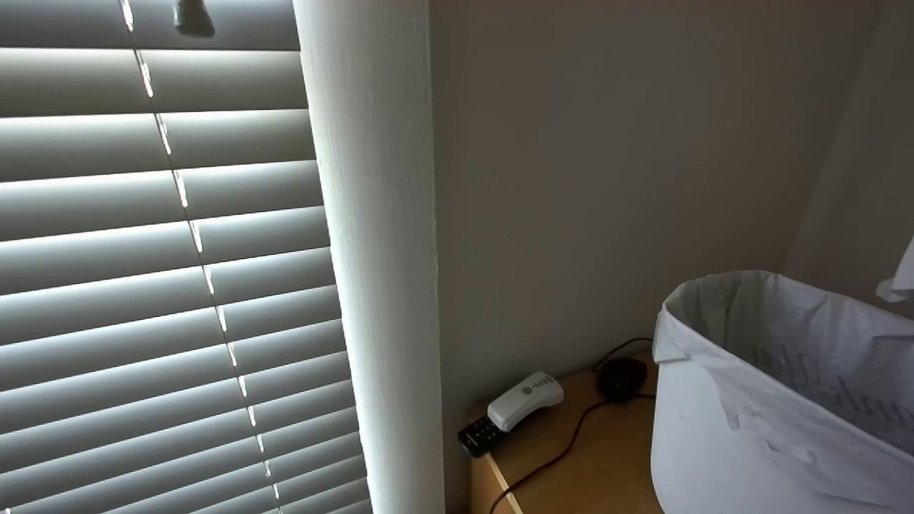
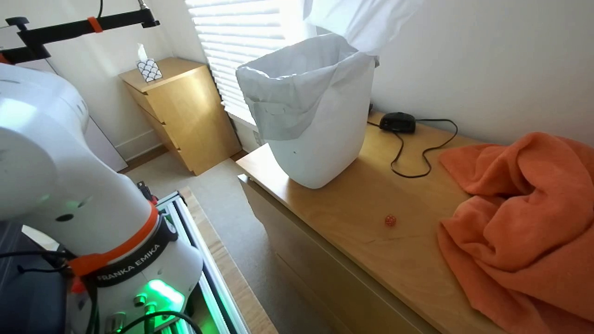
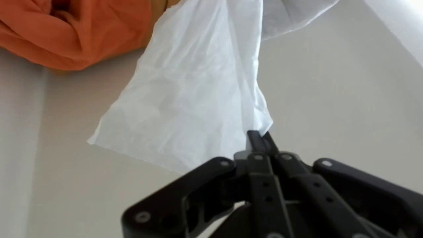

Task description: Put the white napkin in the bin

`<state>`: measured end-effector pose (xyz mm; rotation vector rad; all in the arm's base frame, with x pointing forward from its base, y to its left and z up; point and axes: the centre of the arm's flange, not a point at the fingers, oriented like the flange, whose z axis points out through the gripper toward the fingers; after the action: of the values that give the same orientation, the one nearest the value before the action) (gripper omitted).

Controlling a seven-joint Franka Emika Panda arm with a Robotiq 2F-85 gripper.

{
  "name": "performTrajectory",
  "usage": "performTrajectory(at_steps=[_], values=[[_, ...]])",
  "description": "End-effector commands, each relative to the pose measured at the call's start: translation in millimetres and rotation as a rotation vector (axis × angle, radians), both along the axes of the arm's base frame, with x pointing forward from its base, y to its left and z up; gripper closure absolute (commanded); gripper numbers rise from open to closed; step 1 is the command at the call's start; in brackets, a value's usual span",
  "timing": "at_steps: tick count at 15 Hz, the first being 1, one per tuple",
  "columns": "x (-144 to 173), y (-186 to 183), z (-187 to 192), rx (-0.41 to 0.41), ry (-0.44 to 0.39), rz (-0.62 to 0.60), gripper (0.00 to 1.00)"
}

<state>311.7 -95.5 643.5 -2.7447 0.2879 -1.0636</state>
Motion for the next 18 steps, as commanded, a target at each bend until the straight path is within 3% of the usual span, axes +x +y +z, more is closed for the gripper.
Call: performTrajectory(at_steps=[1,4,7,8,10,18], values=[[-7,19,-8,0.048,-0.042,0.187,1.00],[0,35,-17,0.071,-0.028,0.334,1.00],[11,43,-36,0.074,0.051,0.388,1.00],[14,43,-41,0.079,0.078,0.385,0.74],[16,42,-48,0.085,0.106,0.379,0.67],[10,38,-52,0.133,0.160,0.387,0.07]])
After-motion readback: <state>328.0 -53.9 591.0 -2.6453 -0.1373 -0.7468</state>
